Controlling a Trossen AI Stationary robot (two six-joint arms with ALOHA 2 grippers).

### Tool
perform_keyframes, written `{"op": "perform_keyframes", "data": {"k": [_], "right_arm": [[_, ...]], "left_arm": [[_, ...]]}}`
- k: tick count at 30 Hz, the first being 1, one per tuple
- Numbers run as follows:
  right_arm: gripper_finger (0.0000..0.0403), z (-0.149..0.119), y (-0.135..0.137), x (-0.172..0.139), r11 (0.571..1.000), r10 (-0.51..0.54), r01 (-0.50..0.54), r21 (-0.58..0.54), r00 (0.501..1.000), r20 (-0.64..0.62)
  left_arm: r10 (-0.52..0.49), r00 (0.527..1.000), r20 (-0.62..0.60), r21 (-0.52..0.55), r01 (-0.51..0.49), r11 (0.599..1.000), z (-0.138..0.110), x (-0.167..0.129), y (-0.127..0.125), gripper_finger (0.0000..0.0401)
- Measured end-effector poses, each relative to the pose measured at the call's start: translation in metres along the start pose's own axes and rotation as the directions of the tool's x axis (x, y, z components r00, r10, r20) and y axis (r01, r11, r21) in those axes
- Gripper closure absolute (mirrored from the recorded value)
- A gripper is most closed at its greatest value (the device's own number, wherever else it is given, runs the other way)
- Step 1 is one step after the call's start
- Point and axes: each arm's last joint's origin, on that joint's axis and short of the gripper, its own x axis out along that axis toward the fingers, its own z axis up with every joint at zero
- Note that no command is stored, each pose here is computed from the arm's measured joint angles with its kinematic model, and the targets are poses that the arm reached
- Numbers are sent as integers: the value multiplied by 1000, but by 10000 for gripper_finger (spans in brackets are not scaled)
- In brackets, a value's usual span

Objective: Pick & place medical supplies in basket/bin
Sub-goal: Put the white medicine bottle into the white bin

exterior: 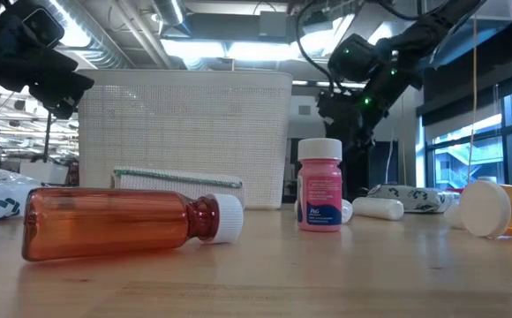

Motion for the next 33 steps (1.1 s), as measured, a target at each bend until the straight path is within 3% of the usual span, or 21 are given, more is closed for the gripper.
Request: {"op": "perform_keyframes", "data": {"k": [7,13,21,26,33], "right_arm": [[212,30,2,-52,998,-65,64,-7,992,-106],[212,85,10,-113,997,-68,66,28,992,103],[212,155,16,-167,983,-172,184,4,910,378],[211,197,23,-166,986,-144,165,-4,871,470],[211,248,39,-102,983,-13,93,-158,896,445]], "left_arm": [[1,1000,0,1,-1,1000,0,0,0,258],[14,1000,5,0,-14,1000,0,0,0,258],[19,1000,7,0,-19,1000,0,0,1,258],[23,1000,9,0,-23,1000,0,0,1,258],[24,1000,9,0,-24,1000,0,0,1,258]]}}
